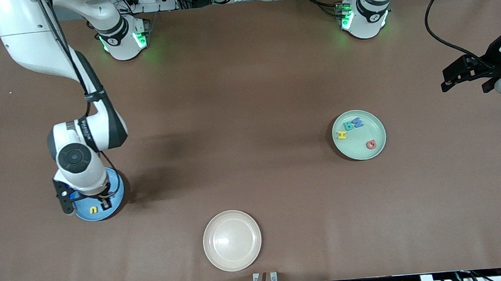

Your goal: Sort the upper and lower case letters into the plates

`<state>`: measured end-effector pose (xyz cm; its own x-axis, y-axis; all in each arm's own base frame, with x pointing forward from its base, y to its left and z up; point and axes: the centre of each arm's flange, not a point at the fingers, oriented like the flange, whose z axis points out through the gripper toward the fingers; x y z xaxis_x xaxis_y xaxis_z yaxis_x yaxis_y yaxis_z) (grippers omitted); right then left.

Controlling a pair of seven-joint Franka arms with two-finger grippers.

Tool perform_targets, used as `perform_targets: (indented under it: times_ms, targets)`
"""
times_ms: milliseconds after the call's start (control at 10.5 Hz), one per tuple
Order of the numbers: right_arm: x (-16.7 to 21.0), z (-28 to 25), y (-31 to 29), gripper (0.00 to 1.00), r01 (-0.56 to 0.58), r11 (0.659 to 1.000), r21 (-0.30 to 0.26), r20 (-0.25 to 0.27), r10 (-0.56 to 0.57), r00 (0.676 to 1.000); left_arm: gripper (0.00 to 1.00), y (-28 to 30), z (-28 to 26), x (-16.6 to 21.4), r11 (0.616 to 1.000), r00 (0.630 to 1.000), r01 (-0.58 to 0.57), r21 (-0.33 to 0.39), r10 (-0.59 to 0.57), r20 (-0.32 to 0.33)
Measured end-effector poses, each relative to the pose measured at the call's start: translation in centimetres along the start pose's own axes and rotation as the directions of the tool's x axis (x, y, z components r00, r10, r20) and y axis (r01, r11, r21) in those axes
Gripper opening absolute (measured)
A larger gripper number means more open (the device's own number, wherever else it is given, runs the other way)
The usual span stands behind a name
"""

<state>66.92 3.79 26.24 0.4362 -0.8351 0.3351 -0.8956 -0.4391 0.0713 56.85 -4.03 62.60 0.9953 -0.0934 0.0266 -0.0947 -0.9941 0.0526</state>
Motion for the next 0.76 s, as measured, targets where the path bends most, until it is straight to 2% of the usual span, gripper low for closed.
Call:
perform_targets:
  times_ms: [190,286,476,667,762]
  targets:
    - [2.9,0.2,0.9,0.28,0.029,0.999,-0.017,-0.010,-0.029,1.000,1.00,0.1,0.0,0.0,1.000,1.000,-0.003,0.000,0.003,0.002]
    - [3.6,0.4,1.2,0.38,0.038,0.999,-0.022,-0.010,-0.038,0.999,1.00,0.1,0.0,0.0,1.000,1.000,-0.003,0.000,0.003,0.003]
    - [3.5,0.3,1.1,0.66,0.095,0.995,-0.022,-0.009,-0.095,0.995,1.00,0.2,0.0,0.0,1.000,1.000,-0.003,0.000,0.003,0.003]
    - [2.4,-0.5,0.5,0.93,0.222,0.975,-0.026,0.004,-0.222,0.975,1.00,0.3,0.1,0.0,1.000,1.000,-0.005,0.000,0.005,0.003]
    - [1.5,-1.6,0.2,1.00,0.304,0.952,-0.030,0.024,-0.303,0.953,1.00,0.3,0.1,0.0,1.000,1.000,-0.006,-0.001,0.006,0.003]
